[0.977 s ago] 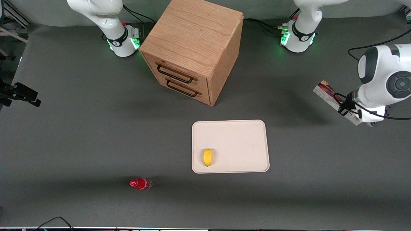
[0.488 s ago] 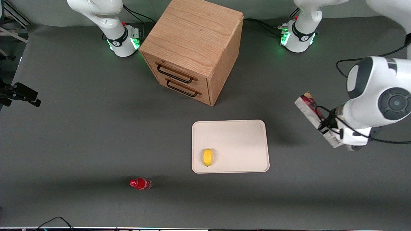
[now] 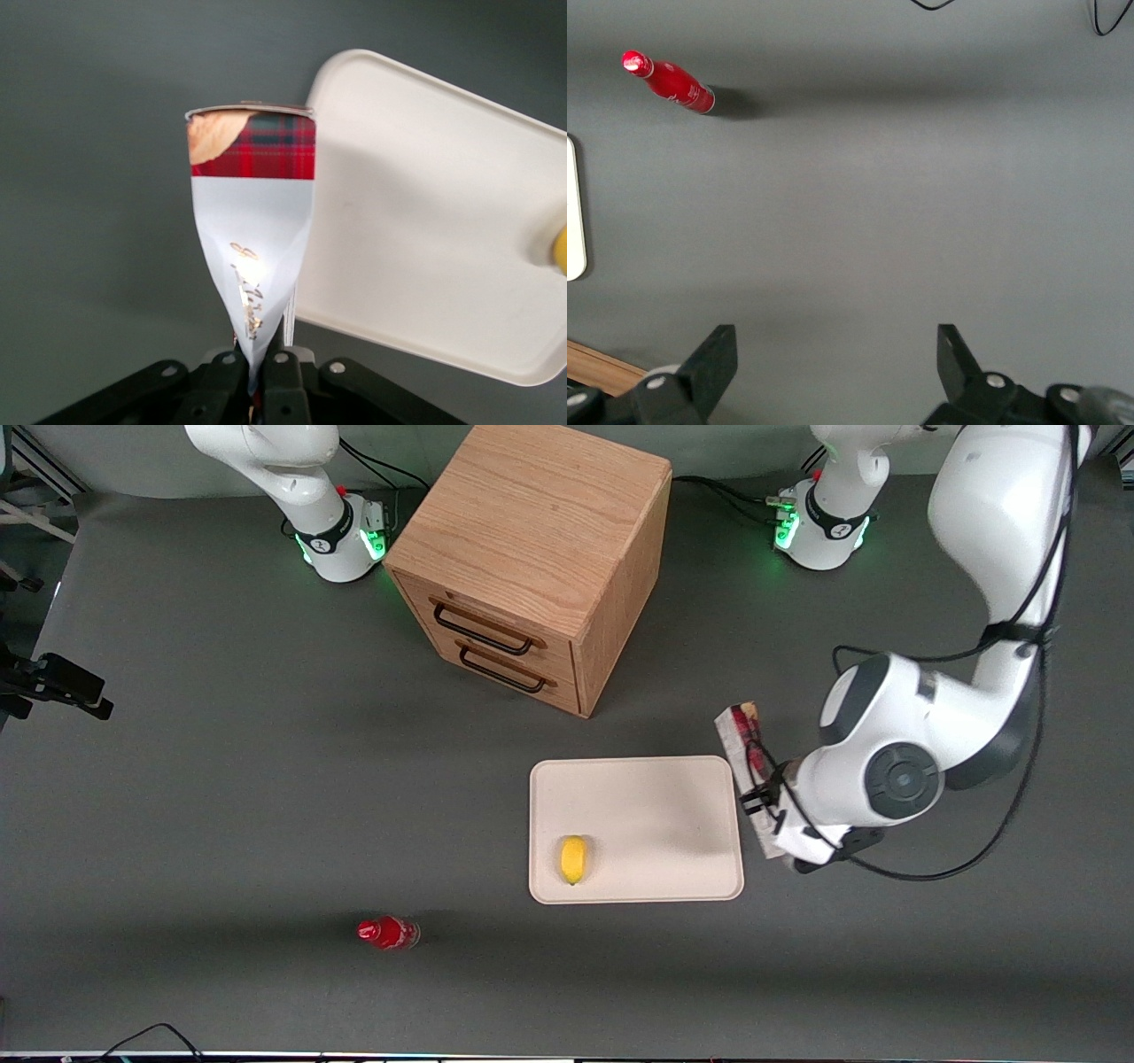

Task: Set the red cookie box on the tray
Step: 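Carry the box over the white tray and lower it down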

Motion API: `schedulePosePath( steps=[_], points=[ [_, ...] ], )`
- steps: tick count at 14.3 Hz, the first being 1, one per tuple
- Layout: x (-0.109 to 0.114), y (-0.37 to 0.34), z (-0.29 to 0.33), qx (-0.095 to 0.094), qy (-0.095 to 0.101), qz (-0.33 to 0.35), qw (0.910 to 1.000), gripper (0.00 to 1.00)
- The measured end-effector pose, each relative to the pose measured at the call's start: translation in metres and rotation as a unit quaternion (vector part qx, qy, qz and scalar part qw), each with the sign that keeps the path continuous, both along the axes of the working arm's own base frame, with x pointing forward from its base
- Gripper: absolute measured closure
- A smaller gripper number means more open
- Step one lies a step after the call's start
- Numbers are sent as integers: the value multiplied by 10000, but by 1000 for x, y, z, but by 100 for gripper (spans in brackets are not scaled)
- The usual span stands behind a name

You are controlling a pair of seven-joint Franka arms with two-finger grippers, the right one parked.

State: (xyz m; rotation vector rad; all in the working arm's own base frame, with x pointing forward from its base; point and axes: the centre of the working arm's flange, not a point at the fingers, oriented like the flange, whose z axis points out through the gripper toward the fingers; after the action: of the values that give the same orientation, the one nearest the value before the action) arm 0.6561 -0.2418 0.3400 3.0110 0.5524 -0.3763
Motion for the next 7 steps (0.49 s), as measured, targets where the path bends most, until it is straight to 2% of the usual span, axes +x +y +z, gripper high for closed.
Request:
schedulePosePath(
  steps=[2,4,5,7],
  points=[
    [6,-11,-40,-177,7,-49,9998,95],
    [14,-13,-64,-354,-128,-134,9992,95],
    [18,-12,-70,-405,-219,-176,9988,95],
    [21,-10,-80,-360,-292,-254,9986,92]
  ],
)
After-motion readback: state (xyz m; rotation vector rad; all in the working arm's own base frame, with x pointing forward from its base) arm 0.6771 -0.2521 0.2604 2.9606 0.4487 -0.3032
